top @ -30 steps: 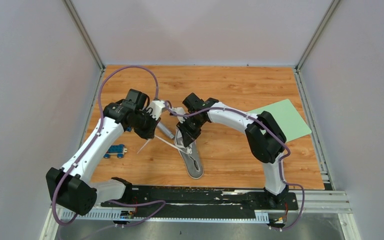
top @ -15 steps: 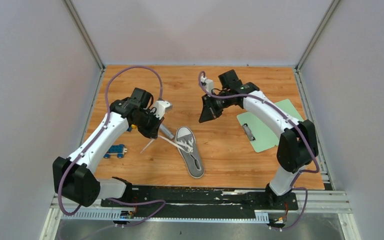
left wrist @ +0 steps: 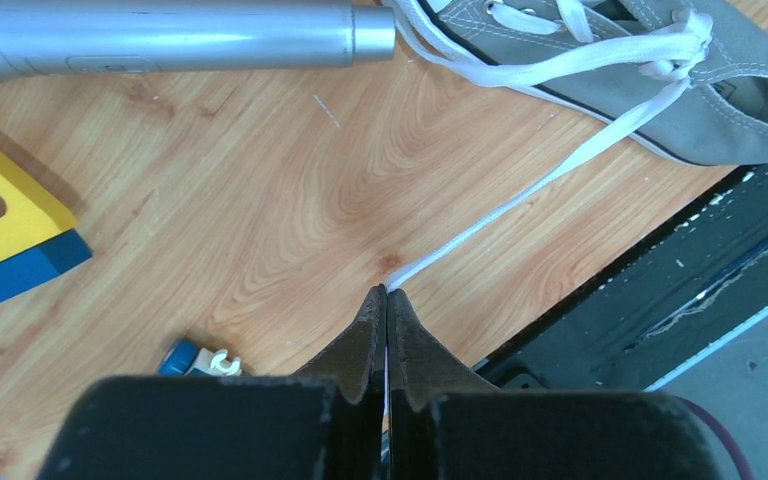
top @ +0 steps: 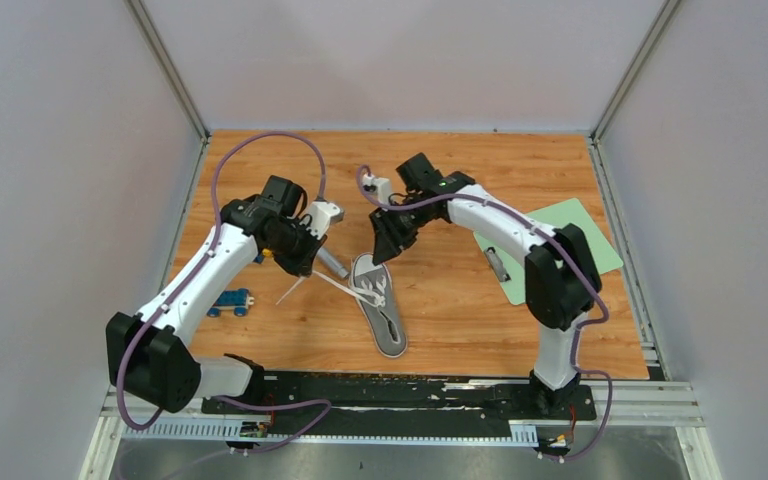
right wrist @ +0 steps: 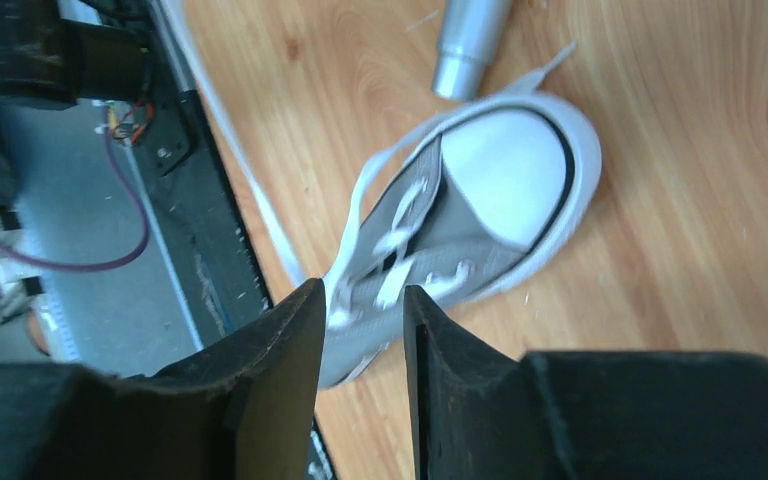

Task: Tie the shoes
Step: Wrap the shoelace around the shoelace.

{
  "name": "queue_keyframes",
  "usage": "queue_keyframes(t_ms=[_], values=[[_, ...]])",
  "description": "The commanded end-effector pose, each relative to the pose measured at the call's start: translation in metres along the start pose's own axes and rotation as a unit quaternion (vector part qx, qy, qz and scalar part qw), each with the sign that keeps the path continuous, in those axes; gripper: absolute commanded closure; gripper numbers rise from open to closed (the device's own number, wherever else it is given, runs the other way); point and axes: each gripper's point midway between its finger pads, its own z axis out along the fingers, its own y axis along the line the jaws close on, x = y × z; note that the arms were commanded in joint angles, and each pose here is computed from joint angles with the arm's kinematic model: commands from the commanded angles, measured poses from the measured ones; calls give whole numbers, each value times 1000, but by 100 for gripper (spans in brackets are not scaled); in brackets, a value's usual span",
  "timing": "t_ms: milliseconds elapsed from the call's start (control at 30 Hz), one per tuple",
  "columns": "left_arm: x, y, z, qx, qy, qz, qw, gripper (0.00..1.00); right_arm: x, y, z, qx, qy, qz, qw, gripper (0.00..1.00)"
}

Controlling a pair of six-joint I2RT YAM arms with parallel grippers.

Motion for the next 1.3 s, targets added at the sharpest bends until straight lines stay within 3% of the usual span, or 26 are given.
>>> queue_keyframes(t_ms=[0,267,600,700,800,900,1000,1133,1267], values=[[-2,8,-14,-26,-14,43,999,100,-12,-8,33,42,43,-58,997,64],[28,17,-16,-46,49,66,996,100,8,-3,79,59,119,-96,987,61],[42,16,-19,-63,46,59,995,96,44,9,98,54,170,-114,977,55],[42,17,-17,-62,47,59,995,96,53,5,103,67,188,-117,973,60],[43,17,-16,-63,48,60,995,96,56,7,103,63,194,-110,973,76],[44,15,-15,-56,52,60,995,97,50,7,89,71,178,-111,975,91],[45,9,-13,-36,54,67,996,98,26,17,59,62,122,-103,985,100],[43,0,-7,2,64,76,995,100,-12,42,7,23,30,-106,994,100],[35,-7,-1,27,70,90,993,100,-26,55,-23,-13,-12,-108,994,100]])
